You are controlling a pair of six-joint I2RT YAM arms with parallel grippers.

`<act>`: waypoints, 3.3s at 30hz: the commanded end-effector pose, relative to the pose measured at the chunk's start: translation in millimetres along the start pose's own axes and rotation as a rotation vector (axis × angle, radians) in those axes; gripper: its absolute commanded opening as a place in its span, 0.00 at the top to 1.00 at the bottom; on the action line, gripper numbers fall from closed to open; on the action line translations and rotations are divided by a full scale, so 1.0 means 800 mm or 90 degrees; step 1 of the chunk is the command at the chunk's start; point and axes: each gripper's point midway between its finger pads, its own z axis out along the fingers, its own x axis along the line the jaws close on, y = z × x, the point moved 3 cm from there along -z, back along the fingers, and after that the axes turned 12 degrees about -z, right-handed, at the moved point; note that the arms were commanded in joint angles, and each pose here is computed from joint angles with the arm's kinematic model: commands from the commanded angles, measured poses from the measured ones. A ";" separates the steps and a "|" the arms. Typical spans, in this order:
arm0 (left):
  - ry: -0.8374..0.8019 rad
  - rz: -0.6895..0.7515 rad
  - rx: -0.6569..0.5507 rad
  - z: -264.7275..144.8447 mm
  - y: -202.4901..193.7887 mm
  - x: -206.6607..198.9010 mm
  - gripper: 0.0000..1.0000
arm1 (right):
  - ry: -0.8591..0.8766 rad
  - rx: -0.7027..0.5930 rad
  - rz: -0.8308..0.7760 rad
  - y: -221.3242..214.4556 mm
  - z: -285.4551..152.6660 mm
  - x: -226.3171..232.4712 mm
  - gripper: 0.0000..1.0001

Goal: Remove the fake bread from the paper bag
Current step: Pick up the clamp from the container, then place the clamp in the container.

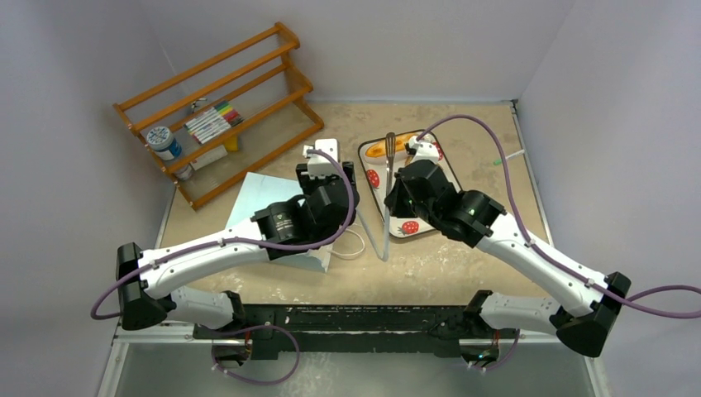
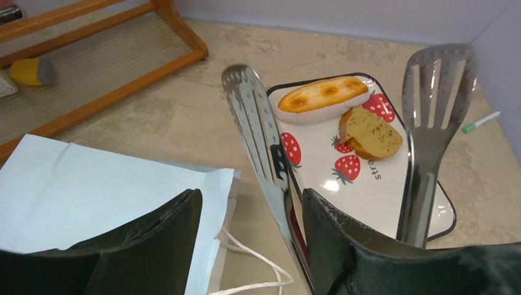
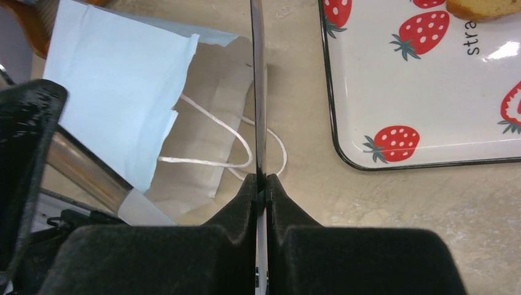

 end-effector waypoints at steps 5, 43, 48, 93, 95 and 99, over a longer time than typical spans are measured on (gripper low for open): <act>0.015 0.003 -0.042 -0.007 0.052 0.006 0.37 | -0.080 0.003 -0.042 0.005 0.008 -0.035 1.00; 0.044 0.191 0.192 -0.011 -0.093 0.064 0.27 | -0.140 0.110 -0.038 -0.020 0.160 -0.173 1.00; 0.031 0.191 0.228 -0.021 -0.105 0.064 0.24 | -0.140 0.120 -0.035 -0.022 0.167 -0.178 1.00; 0.208 0.355 0.079 0.022 -0.154 0.104 0.60 | -0.147 0.222 -0.043 -0.063 0.211 -0.189 0.96; 0.212 0.352 0.078 0.023 -0.153 0.108 0.64 | -0.147 0.224 -0.043 -0.063 0.212 -0.189 0.92; 0.212 0.337 0.071 0.024 -0.146 0.113 0.69 | -0.147 0.224 -0.043 -0.062 0.214 -0.189 0.78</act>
